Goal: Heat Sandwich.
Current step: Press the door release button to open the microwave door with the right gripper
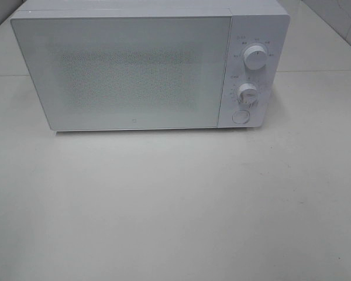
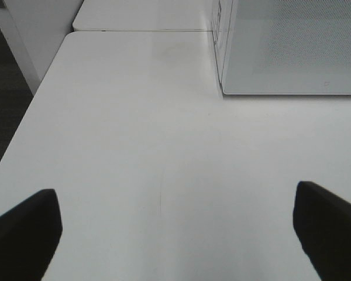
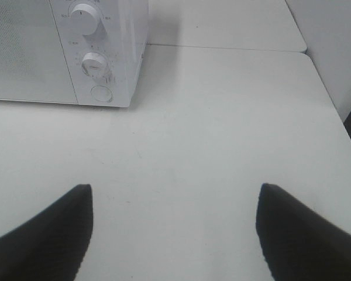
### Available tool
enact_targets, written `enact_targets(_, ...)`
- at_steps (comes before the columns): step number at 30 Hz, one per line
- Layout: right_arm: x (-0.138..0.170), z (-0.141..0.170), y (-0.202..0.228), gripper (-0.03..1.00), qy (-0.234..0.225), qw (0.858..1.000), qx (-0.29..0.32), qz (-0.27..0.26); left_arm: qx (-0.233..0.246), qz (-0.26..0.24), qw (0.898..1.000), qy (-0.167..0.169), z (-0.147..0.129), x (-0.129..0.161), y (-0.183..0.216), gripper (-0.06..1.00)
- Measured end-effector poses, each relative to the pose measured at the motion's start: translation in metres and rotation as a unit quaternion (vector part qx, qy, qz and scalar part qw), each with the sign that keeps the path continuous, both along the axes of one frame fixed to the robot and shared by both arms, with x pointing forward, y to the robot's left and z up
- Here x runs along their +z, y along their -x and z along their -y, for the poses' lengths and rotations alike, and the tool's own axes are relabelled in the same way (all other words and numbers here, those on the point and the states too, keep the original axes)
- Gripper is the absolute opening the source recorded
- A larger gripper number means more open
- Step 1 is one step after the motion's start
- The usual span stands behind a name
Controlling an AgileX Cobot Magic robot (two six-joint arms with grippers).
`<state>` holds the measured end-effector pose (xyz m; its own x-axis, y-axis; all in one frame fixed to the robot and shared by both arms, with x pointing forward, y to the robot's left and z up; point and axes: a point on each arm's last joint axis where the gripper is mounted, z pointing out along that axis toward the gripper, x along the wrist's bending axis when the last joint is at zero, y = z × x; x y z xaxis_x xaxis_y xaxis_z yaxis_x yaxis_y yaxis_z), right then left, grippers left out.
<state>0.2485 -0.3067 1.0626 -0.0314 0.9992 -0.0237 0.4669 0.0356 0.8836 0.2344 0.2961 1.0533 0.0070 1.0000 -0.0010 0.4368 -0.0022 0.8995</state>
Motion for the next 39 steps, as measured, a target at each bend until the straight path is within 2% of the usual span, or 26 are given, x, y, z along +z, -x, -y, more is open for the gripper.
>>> enact_targets(17, 0.017, -0.012, -0.069, 0.75, 0.002, 0.999, 0.021, 0.031, 0.0, 0.0, 1.0, 0.0, 0.0, 0.0, 0.0, 0.99)
enact_targets(39, -0.003, -0.029, -0.159, 0.75, 0.002, 0.999, 0.045, 0.02, 0.0, 0.0, 1.0, 0.0, 0.0, 0.0, 0.0, 0.99)
